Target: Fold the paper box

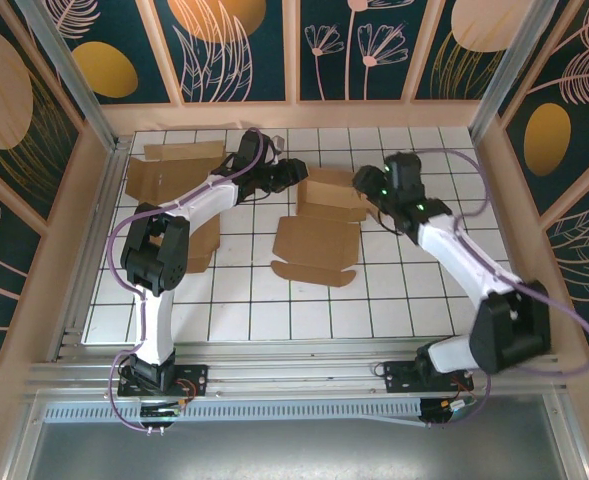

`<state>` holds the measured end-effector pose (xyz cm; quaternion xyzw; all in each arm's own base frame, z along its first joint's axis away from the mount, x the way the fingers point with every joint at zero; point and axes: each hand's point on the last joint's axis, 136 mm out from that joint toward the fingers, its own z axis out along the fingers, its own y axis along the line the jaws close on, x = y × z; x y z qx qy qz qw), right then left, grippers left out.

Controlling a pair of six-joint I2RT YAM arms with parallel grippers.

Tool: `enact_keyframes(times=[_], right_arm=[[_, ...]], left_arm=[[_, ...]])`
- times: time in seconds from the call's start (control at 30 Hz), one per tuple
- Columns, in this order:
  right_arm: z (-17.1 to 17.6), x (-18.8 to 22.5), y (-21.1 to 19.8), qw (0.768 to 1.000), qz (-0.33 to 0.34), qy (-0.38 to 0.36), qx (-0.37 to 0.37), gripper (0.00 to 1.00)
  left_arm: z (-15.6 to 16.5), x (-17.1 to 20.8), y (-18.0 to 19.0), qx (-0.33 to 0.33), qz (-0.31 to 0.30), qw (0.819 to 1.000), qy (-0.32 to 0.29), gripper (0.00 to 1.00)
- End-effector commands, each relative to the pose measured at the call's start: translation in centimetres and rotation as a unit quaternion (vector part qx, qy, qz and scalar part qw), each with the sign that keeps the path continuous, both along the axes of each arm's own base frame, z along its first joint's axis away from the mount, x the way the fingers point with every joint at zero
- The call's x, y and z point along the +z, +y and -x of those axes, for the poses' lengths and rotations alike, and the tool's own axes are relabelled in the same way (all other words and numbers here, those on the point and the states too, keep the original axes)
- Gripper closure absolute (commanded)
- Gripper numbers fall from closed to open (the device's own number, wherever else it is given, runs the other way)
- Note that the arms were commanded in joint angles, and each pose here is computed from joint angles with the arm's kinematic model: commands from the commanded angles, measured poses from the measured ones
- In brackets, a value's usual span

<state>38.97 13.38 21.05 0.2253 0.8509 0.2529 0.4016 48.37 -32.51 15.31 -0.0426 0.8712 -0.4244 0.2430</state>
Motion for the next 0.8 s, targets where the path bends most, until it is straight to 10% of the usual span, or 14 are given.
enact_keyframes(times=[0.0,0.77], right_arm=[[2.7,-5.8,-1.2,0.998,-0.024,0.053,-0.031,0.39],[-5.5,-14.2,0.9,1.000,0.005,-0.025,-0.017,0.47]], left_arm=[[0.2,-2.1,0.5,0.000,-0.032,0.999,0.013,0.56],[0.0,-3.3,0.9,-0.017,-0.084,0.996,0.016,0.58]])
